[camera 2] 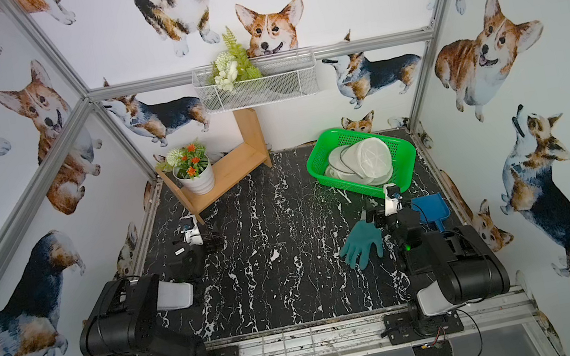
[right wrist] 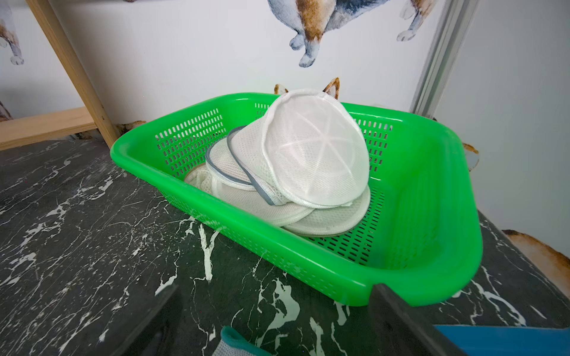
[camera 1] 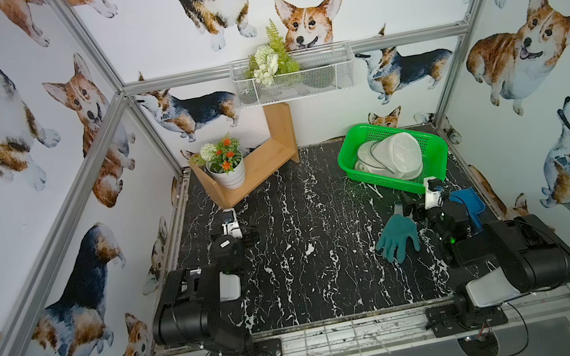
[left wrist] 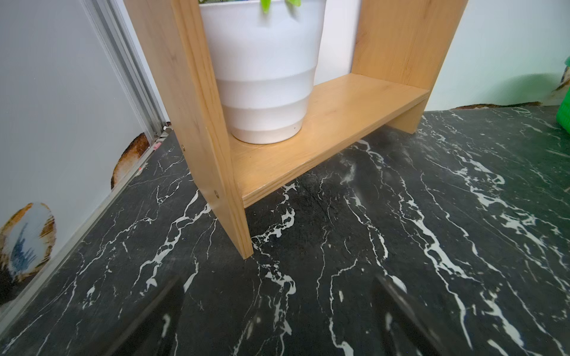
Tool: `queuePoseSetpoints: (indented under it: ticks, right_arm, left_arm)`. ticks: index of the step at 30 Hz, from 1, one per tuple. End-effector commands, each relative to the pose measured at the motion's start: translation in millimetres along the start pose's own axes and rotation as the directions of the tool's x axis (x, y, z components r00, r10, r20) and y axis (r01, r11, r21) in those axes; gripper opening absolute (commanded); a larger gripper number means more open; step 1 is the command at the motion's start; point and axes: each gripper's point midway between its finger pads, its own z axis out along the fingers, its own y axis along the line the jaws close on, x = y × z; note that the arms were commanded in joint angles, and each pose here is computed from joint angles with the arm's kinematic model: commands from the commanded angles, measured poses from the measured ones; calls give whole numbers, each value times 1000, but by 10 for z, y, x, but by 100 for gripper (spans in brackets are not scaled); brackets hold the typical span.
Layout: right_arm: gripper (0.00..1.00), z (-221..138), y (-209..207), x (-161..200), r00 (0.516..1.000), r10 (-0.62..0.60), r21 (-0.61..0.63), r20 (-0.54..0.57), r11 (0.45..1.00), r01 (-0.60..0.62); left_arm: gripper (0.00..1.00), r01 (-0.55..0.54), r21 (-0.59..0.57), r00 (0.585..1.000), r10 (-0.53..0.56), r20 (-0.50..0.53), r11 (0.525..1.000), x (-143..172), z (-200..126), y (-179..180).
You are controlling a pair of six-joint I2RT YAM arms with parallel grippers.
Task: Turn the laundry bag inside out
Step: Move the bin to the center of the board.
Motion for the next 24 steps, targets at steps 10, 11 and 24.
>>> queuePoseSetpoints:
  ticks: [10,11,24]
  right_arm:
    - [100,-16,-2,-76,999,5,2,32,1000,-5]
    - [100,-13,0,-75,999,4,2,32,1000,-4]
    - [100,-514,-393,-726,936,320,235,146,908,-348]
  left_arm:
    - [100,0,-1,999,0,32,1000,-92,13,2]
    - [100,0,-1,1000,0,31,1000,-88,15,3]
    - [100,9,0,996,-9,86,1000,-378,-360,31]
